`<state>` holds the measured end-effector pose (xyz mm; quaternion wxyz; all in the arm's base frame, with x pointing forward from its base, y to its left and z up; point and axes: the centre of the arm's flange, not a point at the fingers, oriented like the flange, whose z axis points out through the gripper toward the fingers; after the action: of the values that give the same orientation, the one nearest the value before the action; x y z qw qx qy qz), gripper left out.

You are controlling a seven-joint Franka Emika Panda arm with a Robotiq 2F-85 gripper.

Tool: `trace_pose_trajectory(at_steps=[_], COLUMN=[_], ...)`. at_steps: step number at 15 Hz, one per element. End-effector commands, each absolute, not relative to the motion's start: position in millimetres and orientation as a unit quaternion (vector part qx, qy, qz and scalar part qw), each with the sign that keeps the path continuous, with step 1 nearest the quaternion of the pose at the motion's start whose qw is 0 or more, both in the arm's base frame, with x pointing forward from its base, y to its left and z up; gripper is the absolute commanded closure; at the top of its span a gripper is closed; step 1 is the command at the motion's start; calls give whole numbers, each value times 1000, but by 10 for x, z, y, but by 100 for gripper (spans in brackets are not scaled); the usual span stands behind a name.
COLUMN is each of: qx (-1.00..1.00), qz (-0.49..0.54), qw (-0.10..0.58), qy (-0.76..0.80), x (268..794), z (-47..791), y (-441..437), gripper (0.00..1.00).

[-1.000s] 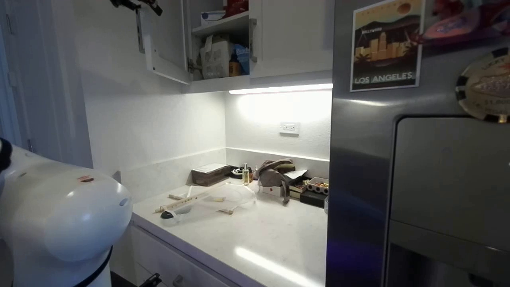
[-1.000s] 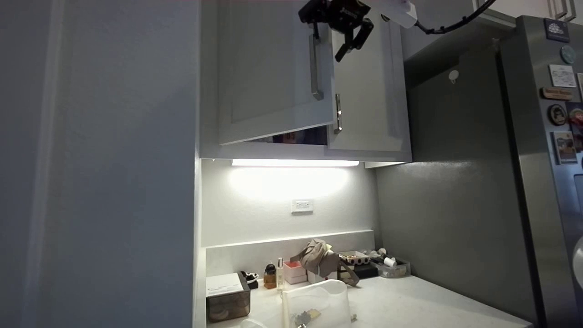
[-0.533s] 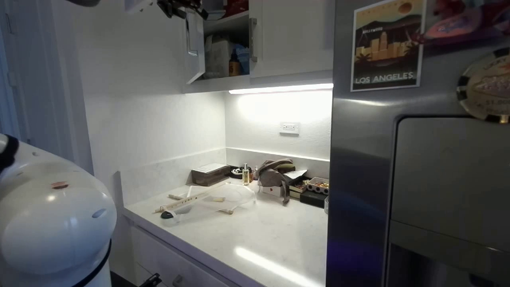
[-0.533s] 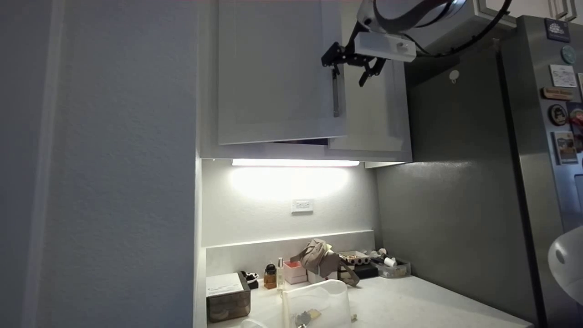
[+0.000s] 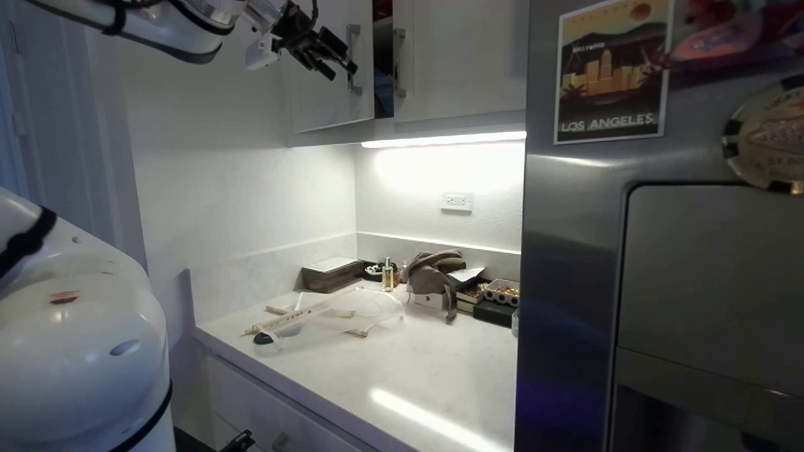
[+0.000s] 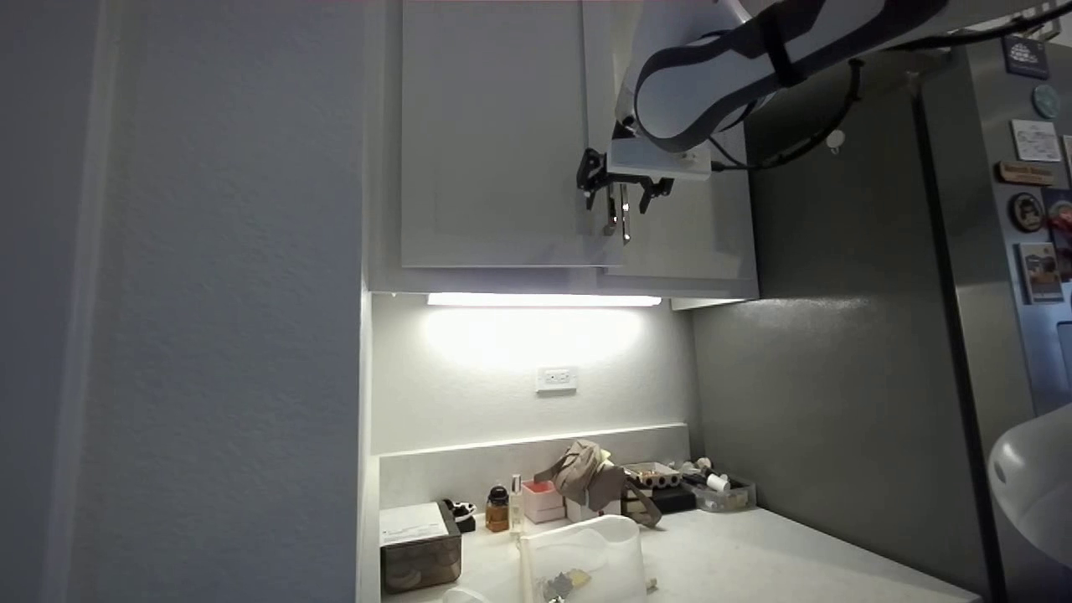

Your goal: Take the bottle on the counter, put it in the kitchen cabinet and close it, then take the blind on the counter and hang it to the wall

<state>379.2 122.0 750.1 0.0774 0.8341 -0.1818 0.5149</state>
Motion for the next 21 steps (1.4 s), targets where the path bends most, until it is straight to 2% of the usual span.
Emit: trace_pose_trajectory(at_steps=[1, 7, 14, 21], qx=[848, 887, 939, 968], qz=[494, 430, 314, 235], qw=[71, 76, 75, 49], qy=[-177, -151, -119, -79], x=[3851, 3873, 3983, 3994], z=[7497, 7228, 6512, 6088], y=[1360, 1519, 1758, 2126], gripper=[0, 0, 0, 0])
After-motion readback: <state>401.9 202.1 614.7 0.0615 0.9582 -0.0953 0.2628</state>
